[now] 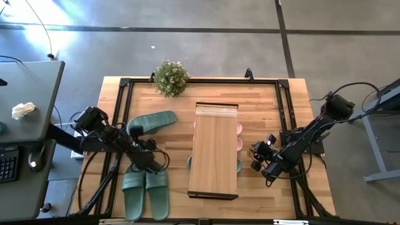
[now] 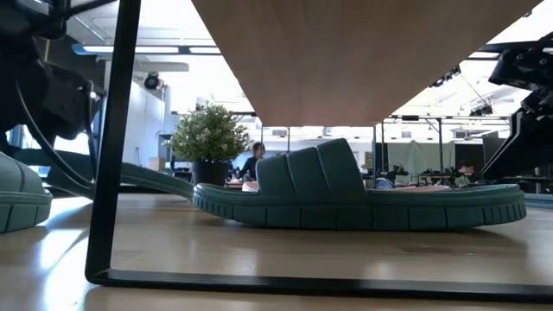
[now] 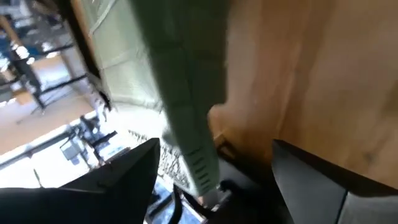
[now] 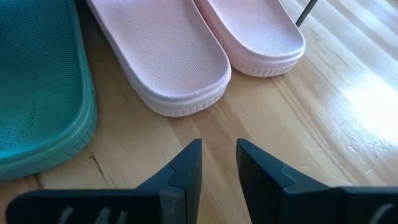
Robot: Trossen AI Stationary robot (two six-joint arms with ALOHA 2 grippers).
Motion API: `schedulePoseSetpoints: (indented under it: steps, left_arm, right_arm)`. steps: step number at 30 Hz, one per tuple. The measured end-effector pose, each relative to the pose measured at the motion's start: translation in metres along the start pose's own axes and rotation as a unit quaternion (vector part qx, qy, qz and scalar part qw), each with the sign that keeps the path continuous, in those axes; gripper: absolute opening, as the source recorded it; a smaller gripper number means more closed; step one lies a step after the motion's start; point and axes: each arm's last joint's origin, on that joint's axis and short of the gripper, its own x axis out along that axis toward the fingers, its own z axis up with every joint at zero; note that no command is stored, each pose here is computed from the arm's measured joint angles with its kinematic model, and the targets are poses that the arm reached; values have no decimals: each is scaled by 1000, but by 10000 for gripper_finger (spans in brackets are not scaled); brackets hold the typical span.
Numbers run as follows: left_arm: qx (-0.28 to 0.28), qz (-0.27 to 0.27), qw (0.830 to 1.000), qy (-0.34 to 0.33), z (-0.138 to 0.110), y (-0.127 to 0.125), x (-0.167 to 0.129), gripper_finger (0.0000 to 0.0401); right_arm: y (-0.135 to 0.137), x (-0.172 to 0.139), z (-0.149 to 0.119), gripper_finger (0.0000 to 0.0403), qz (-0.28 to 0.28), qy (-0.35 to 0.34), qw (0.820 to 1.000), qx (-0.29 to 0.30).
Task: Pick and place slides into the shelf
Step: Put the top green slipper under the shelf
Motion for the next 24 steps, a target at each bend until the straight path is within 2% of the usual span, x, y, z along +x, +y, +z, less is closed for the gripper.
schedulePoseSetpoints:
  steps: [13, 20, 24]
  left_arm:
    - [-17, 33, 999, -31, 5, 1, 5, 246]
    - [-46, 25, 999, 9, 16, 9, 19, 230]
    - [-60, 19, 998, 28, 20, 15, 24, 205]
  right_arm:
    - [0, 0, 0, 92, 1, -1, 1000, 2]
    - [1, 0, 0, 92, 3, 2, 1000, 3]
    - [1, 0, 0, 92, 4, 4, 1000, 3]
